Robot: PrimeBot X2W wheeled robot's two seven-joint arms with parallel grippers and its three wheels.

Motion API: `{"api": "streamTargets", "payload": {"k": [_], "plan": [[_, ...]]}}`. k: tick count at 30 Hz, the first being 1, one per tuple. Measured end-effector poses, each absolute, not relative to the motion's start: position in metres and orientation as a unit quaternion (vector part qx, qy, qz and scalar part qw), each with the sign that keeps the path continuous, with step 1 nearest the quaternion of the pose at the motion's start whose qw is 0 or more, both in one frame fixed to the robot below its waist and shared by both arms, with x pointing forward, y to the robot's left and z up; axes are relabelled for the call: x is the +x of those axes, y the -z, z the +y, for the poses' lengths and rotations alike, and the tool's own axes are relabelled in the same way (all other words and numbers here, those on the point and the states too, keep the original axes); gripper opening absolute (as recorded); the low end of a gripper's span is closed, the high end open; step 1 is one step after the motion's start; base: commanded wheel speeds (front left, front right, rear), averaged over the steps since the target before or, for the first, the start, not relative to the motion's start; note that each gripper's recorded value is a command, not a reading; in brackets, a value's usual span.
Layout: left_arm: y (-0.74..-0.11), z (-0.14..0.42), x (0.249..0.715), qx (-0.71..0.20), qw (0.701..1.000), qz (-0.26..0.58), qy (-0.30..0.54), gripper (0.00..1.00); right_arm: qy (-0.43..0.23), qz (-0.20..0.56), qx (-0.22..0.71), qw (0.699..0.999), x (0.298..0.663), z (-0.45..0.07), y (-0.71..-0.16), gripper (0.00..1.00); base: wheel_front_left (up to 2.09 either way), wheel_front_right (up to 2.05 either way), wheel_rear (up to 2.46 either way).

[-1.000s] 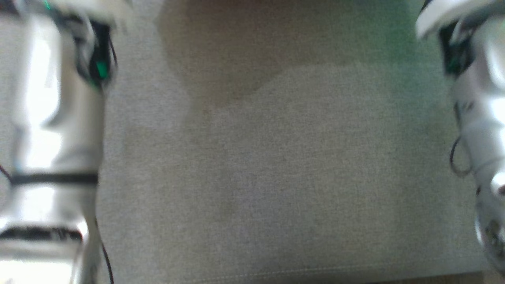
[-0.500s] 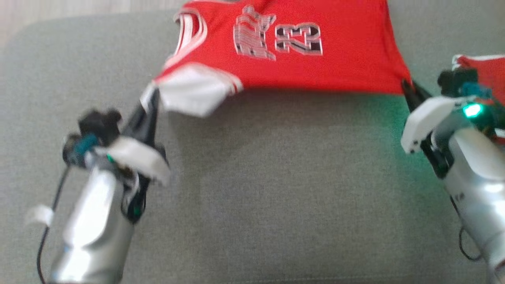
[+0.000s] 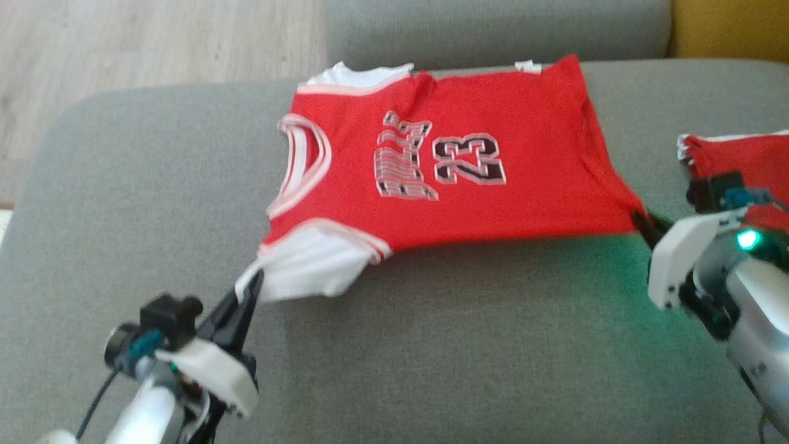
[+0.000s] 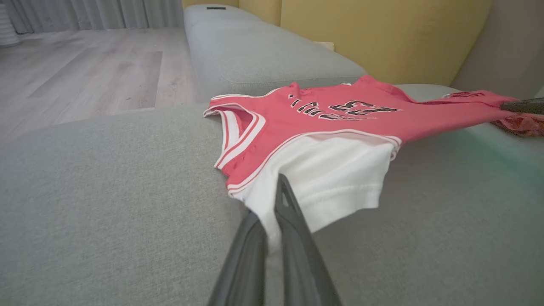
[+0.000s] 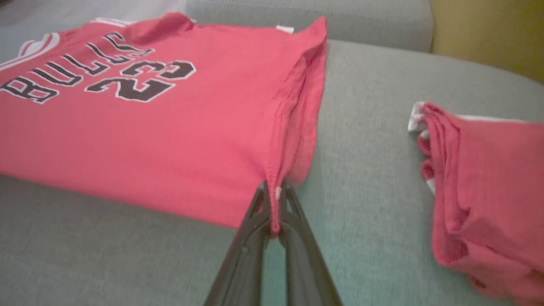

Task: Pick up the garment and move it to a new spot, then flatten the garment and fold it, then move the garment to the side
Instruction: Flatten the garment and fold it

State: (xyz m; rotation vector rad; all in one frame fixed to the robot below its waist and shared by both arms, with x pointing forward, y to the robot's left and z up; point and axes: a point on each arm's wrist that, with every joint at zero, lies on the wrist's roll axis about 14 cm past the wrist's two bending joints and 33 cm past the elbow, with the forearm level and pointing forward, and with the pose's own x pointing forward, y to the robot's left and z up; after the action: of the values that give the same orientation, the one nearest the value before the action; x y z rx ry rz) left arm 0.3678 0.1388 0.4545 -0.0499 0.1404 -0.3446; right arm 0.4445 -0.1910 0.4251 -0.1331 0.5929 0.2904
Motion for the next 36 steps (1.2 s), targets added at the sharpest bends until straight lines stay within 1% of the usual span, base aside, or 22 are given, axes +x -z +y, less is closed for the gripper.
{"api": "streamTargets", "payload": {"k": [1, 6, 12, 14, 16, 22, 25, 30, 36], "plan": [[-0.454, 0.139, 0.368, -0.025, 0.982, 0.070, 0.171, 0.00, -0.142, 0.291, -0.065, 0.944, 0.445, -0.191, -0.425, 0.00, 0.00, 0.00, 0.00], [-0.456, 0.137, 0.336, -0.008, 0.979, 0.076, 0.191, 0.00, -0.153, 0.339, -0.058, 0.927, 0.411, -0.196, -0.414, 0.00, 0.00, 0.00, 0.00], [-0.445, 0.139, 0.291, -0.007, 0.974, 0.117, 0.193, 0.00, -0.168, 0.411, -0.034, 0.895, 0.369, -0.199, -0.397, 0.00, 0.00, 0.00, 0.00], [-0.444, 0.142, 0.284, -0.005, 0.974, 0.122, 0.192, 0.00, -0.173, 0.425, -0.031, 0.888, 0.360, -0.200, -0.394, 0.00, 0.00, 0.00, 0.00], [-0.447, 0.141, 0.284, -0.005, 0.974, 0.121, 0.192, 0.00, -0.174, 0.426, -0.033, 0.887, 0.359, -0.204, -0.396, 0.00, 0.00, 0.00, 0.00], [-0.460, 0.136, 0.303, 0.014, 0.973, 0.108, 0.204, 0.00, -0.160, 0.424, -0.028, 0.891, 0.370, -0.214, -0.404, 0.00, 0.00, 0.00, 0.00], [-0.465, 0.137, 0.330, 0.037, 0.972, 0.101, 0.208, 0.00, -0.154, 0.439, -0.037, 0.884, 0.376, -0.217, -0.399, 0.00, 0.00, 0.00, 0.00], [-0.457, 0.140, 0.360, 0.053, 0.969, 0.119, 0.208, 0.00, -0.148, 0.451, -0.038, 0.880, 0.393, -0.216, -0.397, 0.00, 0.00, 0.00, 0.00], [-0.443, 0.135, 0.393, 0.085, 0.960, 0.140, 0.228, 0.00, -0.141, 0.459, -0.045, 0.876, 0.411, -0.216, -0.388, 0.00, 0.00, 0.00, 0.00]]}}
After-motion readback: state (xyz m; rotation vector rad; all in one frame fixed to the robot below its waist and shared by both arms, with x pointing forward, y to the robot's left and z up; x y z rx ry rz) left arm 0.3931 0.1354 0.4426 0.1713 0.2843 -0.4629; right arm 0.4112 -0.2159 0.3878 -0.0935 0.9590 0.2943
